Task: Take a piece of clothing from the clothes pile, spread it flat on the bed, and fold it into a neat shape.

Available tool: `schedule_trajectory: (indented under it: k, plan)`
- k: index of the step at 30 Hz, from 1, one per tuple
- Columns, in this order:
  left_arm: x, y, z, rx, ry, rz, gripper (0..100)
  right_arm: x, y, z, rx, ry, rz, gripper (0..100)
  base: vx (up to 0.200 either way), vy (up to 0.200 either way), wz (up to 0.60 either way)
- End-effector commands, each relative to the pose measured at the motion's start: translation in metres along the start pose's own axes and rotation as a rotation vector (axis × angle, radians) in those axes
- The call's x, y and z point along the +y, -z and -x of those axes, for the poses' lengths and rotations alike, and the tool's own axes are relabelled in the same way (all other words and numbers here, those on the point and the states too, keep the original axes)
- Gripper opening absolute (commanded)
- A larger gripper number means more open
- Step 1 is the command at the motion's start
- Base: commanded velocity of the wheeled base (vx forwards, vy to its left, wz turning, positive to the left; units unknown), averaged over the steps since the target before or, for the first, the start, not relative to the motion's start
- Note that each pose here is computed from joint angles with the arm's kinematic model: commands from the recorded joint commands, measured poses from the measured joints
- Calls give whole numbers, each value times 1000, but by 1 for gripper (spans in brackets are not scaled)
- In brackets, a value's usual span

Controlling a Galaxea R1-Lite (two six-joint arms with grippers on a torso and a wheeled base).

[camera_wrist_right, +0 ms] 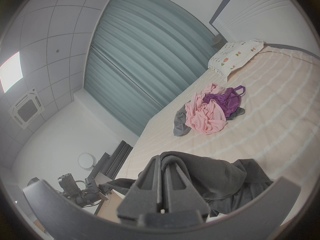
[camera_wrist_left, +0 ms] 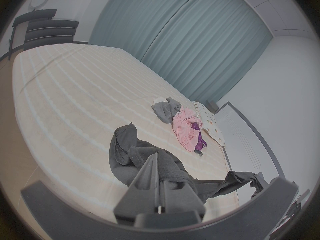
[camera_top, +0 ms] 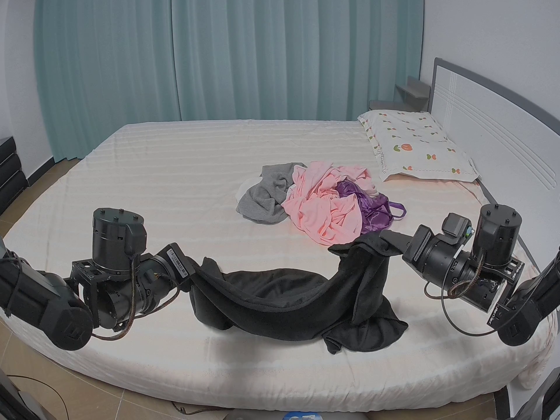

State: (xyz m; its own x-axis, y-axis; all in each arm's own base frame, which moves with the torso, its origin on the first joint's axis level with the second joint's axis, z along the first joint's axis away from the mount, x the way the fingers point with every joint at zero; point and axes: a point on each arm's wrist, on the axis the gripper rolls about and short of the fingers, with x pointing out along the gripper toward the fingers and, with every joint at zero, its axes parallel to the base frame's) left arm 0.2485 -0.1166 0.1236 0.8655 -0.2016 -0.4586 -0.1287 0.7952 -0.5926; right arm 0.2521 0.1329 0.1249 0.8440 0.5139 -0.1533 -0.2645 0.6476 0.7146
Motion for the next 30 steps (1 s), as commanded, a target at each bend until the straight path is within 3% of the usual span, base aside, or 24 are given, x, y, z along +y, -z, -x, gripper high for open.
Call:
schedule_trajectory:
  k: [1,16,23,30]
  plan:
    - [0,0,1,0,2,0,0,2,1,1,5,-6,2,0,-200,0,0]
    - [-2,1,0,1,7,-1,0,2,1,1,2,-7,0,0,-13,0,0]
    - [-4,-3,-1,-8,14,51,0,2,1,1,1,-8,-1,0,0,0,0]
    - [-3,-3,0,-7,13,51,0,2,0,1,-3,-9,0,0,0,200,0]
